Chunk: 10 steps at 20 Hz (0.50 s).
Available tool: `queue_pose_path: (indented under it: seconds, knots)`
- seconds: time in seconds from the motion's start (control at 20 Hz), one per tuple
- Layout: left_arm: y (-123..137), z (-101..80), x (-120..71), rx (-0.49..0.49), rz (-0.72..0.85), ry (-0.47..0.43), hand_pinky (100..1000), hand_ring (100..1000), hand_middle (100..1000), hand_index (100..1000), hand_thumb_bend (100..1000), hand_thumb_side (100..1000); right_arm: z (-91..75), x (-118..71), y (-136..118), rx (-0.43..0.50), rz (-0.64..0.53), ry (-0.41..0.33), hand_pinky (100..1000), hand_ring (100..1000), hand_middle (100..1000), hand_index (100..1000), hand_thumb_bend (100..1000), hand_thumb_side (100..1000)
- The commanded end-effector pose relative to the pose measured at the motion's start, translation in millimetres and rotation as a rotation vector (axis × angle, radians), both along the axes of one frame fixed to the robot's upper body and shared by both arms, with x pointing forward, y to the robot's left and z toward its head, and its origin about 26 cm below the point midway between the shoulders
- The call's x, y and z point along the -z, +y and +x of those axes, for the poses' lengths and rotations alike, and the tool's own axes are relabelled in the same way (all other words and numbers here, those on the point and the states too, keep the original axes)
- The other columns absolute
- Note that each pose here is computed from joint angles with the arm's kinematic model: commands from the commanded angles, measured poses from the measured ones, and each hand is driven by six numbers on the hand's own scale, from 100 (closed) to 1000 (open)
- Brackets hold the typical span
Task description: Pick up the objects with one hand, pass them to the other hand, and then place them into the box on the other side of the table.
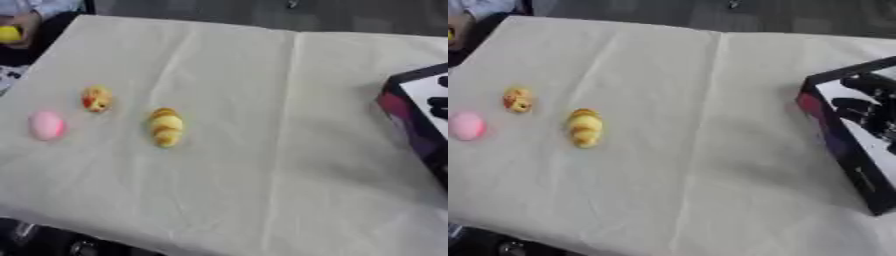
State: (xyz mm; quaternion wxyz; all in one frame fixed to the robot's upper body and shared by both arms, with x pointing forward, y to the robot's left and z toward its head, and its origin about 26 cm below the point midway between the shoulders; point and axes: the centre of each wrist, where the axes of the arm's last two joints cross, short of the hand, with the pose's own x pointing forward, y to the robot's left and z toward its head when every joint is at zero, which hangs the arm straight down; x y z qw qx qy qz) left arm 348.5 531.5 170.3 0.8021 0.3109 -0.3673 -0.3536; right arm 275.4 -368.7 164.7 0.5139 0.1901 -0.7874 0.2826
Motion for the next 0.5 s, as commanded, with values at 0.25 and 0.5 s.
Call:
queue_pose_path:
  seconds: [0.25, 0.5]
  knots:
    - [3.5, 2.5, -17.9, 0.028, 0.012, -0.003, 901, 873, 797, 837, 792, 211, -0.9, -10.4, -0.2, -0.012, -0.042, -0.027, 1000, 949, 1000, 1000, 100, 544]
    - [-2.4, 7.8, -17.9, 0.049, -0.001, -0.006, 899, 871, 794, 834, 786, 217, -0.8, -9.1, -0.2, -0.014, -0.048, -0.026, 1000, 949, 1000, 1000, 100, 544]
